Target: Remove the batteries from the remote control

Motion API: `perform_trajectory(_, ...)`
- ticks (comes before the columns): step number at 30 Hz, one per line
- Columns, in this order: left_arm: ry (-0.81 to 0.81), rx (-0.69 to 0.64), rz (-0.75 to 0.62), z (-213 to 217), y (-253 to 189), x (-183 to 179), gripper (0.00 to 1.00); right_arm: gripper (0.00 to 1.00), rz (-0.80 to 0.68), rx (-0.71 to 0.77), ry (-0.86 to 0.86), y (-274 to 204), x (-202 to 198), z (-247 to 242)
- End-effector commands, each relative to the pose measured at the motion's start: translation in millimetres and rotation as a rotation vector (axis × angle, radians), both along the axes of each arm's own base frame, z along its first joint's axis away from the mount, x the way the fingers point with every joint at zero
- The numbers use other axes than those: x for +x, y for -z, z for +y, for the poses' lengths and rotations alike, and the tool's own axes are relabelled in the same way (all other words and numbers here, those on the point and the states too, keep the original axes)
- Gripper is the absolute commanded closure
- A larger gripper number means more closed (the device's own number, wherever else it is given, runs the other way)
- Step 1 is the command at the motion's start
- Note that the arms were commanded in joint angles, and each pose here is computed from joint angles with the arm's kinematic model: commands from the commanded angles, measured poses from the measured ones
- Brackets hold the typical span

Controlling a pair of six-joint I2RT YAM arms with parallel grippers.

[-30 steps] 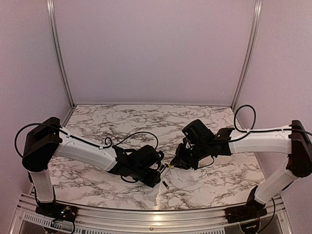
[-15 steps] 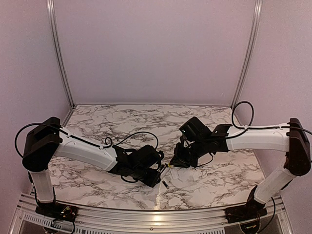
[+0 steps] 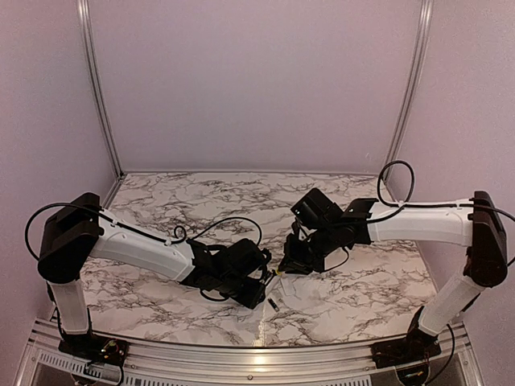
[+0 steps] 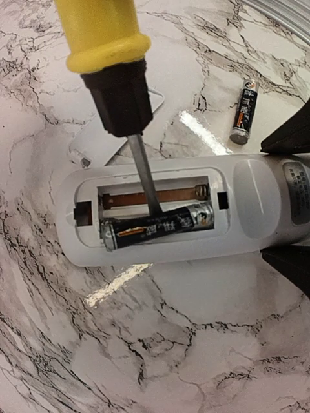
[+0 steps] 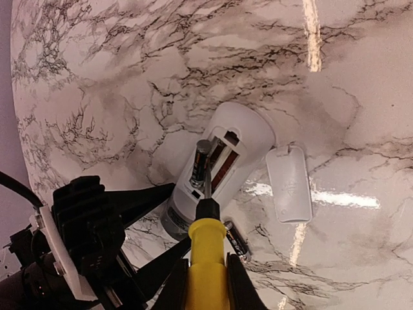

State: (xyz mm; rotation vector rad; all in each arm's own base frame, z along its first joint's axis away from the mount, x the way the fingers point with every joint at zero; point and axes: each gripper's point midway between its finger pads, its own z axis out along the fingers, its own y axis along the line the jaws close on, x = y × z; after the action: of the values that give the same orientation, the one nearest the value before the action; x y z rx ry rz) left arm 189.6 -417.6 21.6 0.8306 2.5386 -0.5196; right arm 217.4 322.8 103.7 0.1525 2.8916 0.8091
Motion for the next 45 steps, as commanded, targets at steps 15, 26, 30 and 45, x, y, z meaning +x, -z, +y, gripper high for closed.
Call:
perform_trajectory(15, -0.009, 0.038, 0.041, 0.8, 24.5, -3.0, 0.62, 1.0, -0.029, -0.015, -0.069, -16.1, 9.6, 8.4)
perform_trajectory(26, -0.006, 0.043, 0.038, 1.2, 23.8, -2.7, 0.62, 1.0, -0.03, -0.003, -0.076, -17.9, 10.1, 10.3)
perform_trajectory(30, -0.005, 0.047, 0.038, 1.9, 24.0, -2.7, 0.62, 1.0, -0.031, 0.002, -0.077, -18.4, 10.5, 11.5)
perform_trajectory(45, 0.015, 0.048, 0.021, 4.7, 17.4, -3.4, 0.52, 1.0, -0.104, -0.036, -0.072, -50.3, 21.4, -10.1)
